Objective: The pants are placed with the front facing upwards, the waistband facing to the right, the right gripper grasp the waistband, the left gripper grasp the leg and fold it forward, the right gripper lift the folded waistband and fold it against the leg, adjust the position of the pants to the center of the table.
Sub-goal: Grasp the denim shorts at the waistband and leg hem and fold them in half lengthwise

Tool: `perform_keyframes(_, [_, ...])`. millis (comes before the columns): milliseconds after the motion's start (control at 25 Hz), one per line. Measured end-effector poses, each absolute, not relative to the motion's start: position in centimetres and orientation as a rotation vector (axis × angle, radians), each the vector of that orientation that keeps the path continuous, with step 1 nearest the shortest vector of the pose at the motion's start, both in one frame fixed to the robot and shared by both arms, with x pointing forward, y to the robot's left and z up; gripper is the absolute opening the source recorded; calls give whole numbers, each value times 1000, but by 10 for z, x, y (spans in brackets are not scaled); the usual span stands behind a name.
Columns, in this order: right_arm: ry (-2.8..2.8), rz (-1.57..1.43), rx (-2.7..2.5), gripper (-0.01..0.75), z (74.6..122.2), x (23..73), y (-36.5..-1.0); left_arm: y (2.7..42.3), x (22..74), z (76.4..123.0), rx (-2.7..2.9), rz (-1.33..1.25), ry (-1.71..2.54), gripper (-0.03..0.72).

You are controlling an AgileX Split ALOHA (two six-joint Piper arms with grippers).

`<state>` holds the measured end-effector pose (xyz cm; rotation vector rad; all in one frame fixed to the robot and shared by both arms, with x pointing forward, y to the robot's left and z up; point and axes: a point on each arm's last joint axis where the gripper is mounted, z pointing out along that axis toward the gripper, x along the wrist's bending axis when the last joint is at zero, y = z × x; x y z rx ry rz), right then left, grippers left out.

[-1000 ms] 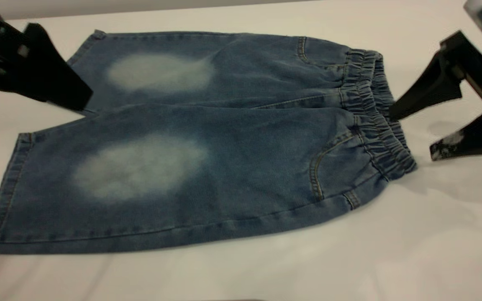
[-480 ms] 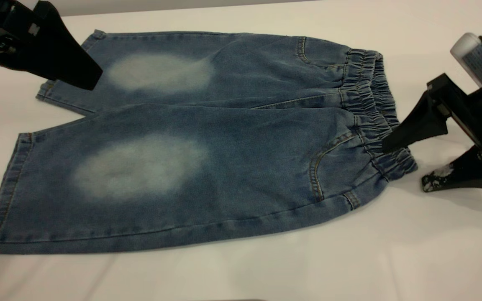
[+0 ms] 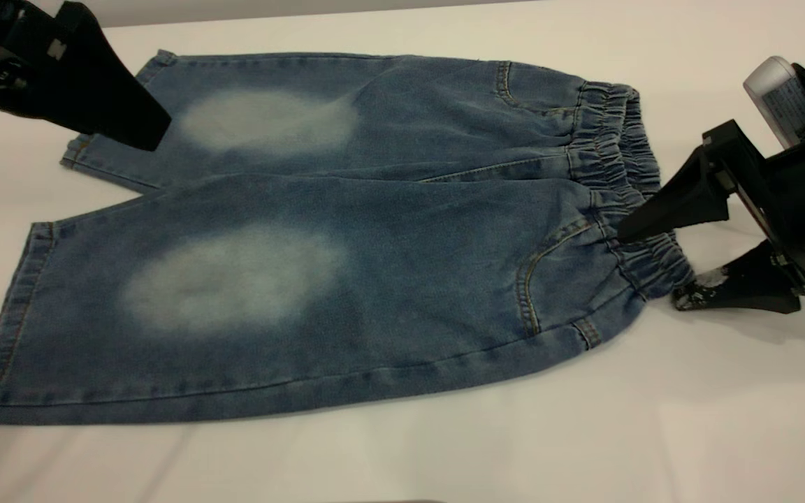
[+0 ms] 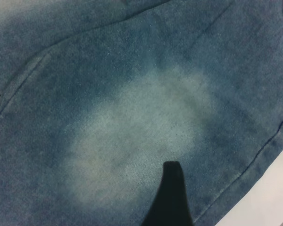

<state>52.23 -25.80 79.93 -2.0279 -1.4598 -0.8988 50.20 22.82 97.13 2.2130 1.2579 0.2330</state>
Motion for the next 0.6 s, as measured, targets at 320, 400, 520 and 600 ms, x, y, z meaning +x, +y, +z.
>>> perform_keyframes(320, [-1490,-1038,-1976,587,793,527,-257,228,502,971,2213,233,1258,578])
perform_keyframes(400, [-1497,-1064,-1976,584,794,528,-257,228,502,971,2213,233,1258,578])
perform_keyframes(520, [-1493,-1064,-1977,567,794,528,-257,228,502,971,2213,233,1258,578])
perform_keyframes(600, [-1491,-1040,-1977,547,793,527,-257,228,502,971,2213,233,1258,578])
